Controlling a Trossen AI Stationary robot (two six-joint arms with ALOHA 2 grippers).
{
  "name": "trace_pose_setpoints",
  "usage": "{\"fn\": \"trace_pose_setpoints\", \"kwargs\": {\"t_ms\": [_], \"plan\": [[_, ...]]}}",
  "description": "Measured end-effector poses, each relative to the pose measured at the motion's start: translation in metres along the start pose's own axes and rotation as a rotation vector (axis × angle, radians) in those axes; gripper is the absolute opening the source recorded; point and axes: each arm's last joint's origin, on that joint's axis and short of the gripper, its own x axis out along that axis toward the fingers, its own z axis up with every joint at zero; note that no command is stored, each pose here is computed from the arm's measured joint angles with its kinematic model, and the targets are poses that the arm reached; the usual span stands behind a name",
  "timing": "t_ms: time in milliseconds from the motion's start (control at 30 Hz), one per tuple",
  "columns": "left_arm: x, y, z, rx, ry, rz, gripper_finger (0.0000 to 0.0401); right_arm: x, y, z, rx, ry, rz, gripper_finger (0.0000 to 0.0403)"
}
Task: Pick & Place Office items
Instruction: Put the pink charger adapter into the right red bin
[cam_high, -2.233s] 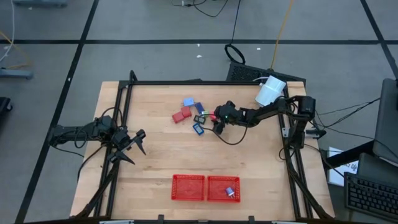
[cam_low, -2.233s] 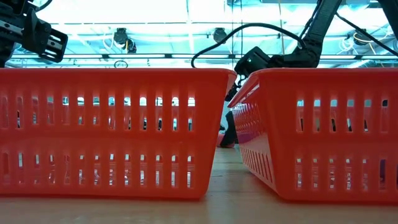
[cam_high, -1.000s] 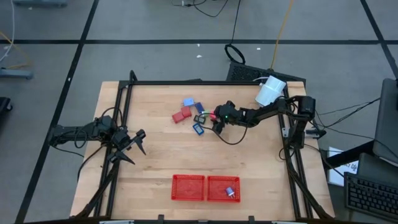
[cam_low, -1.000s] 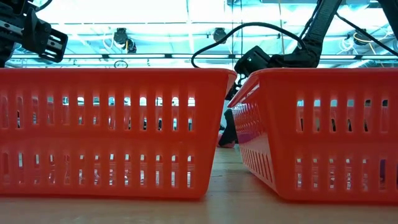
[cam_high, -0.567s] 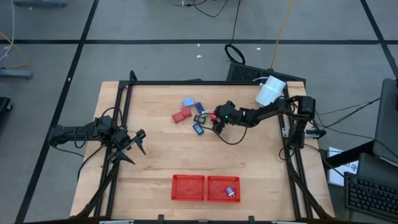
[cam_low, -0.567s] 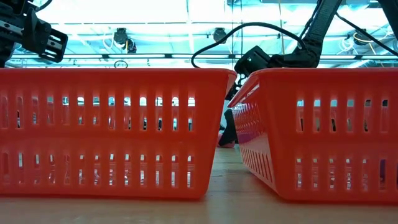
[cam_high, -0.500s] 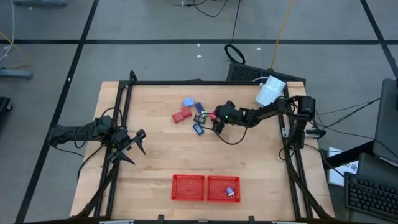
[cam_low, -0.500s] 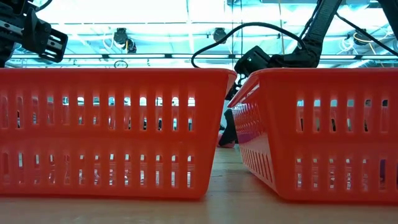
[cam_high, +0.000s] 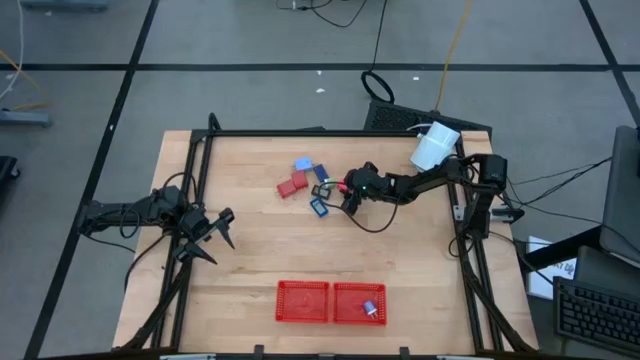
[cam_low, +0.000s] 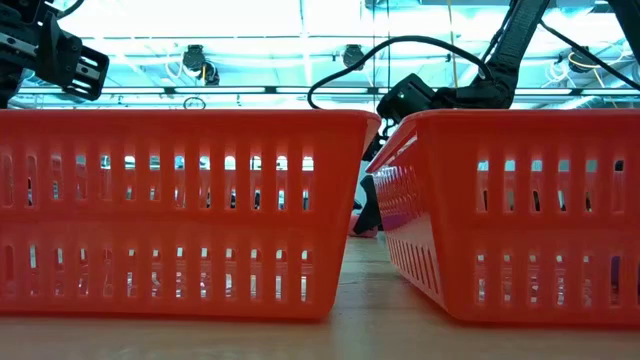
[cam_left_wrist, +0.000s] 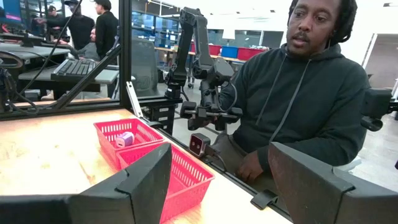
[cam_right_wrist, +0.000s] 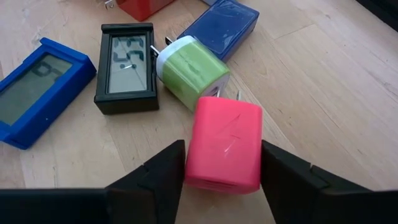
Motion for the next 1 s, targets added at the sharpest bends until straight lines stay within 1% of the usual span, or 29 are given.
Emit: {"fn": "trace_pose_setpoints", "kwargs": {"t_ms": [200, 1000], "plan": [[0.0, 0.0, 0.0, 0.0, 0.0, 0.0, 0.0271, 0.0, 0.0, 0.0, 0.0, 0.0, 0.0, 0.0167], [0.0, 0.0, 0.0, 0.0, 0.0, 0.0, 0.0271, 0.0, 0.0, 0.0, -0.003, 0.0, 0.001, 0.0166]]}}
